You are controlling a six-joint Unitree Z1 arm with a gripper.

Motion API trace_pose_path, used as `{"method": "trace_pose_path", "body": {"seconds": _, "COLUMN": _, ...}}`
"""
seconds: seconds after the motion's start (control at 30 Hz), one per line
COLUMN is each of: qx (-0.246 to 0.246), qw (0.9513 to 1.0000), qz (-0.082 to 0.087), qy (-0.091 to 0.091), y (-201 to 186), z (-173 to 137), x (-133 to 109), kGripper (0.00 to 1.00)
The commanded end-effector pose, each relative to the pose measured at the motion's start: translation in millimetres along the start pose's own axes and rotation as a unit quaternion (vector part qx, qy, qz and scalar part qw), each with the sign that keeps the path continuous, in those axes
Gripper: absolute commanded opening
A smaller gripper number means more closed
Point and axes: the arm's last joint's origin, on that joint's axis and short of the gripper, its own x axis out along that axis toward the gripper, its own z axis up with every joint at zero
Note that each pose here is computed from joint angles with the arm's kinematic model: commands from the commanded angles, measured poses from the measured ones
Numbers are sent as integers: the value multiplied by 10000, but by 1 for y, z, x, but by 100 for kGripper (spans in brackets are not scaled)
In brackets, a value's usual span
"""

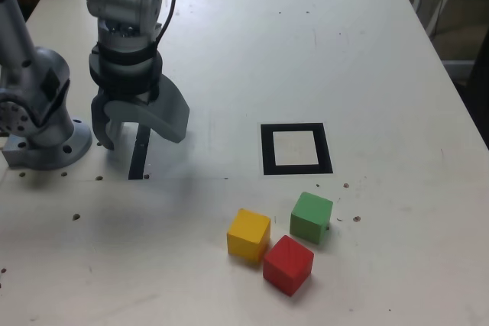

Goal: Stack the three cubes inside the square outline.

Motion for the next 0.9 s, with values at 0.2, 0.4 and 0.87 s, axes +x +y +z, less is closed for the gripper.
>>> {"method": "trace_pose_path", "body": {"seconds": 0.2, "qx": -47, "qw": 10000, "qz": -23, "qy": -57, "y": 2, "z": 1, "x": -4, "kGripper": 97}}
{"method": "trace_pose_path", "body": {"seconds": 0.4, "qx": -106, "qw": 9999, "qz": -39, "qy": -39, "y": 4, "z": 2, "x": -5, "kGripper": 97}}
{"method": "trace_pose_path", "body": {"seconds": 0.87, "qx": 382, "qw": 9989, "qz": -273, "qy": -62, "y": -16, "z": -11, "x": -21, "kGripper": 99}}
